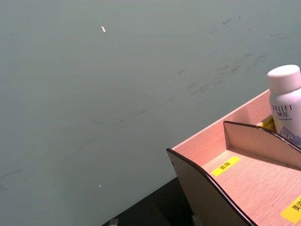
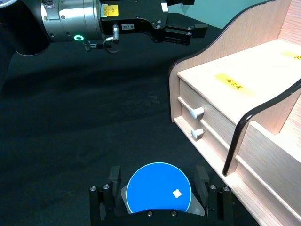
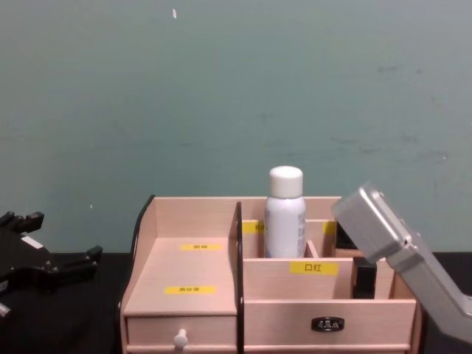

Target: Pick up the facial cleanser and watermelon frost from the table and place them into the tiered storage box.

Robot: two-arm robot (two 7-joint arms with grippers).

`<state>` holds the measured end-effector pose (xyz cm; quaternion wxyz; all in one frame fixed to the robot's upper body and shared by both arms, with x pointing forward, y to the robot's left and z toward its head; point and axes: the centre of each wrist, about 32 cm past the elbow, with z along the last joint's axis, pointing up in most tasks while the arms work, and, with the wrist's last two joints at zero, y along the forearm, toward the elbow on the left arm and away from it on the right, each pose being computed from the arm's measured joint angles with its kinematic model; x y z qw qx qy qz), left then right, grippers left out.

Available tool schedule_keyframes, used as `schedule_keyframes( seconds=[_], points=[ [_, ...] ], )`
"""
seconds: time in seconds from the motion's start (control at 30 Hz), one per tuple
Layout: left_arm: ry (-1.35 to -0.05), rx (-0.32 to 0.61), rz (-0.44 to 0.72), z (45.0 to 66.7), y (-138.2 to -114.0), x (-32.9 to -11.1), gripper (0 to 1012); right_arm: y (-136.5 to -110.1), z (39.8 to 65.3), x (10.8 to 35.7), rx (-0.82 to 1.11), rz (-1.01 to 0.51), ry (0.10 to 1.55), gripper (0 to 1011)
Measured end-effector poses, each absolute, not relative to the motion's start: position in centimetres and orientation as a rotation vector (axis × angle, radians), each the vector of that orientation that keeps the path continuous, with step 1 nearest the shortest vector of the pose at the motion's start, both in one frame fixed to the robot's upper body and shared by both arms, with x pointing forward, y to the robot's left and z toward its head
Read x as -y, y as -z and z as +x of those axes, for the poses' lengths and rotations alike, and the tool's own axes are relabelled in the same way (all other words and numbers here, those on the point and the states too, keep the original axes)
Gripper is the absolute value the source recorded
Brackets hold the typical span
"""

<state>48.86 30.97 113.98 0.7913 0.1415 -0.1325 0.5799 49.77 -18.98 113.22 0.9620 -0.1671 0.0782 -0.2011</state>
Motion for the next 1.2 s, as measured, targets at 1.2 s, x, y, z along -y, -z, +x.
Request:
schedule_keyframes(
  seconds=[1.2],
  points=[
    [-1.248, 0.285, 0.305, 48.86, -113.98, -30.97, 1010, -113.19, 49.79, 19.02, -0.161, -0.333, 0.405, 735]
  ],
)
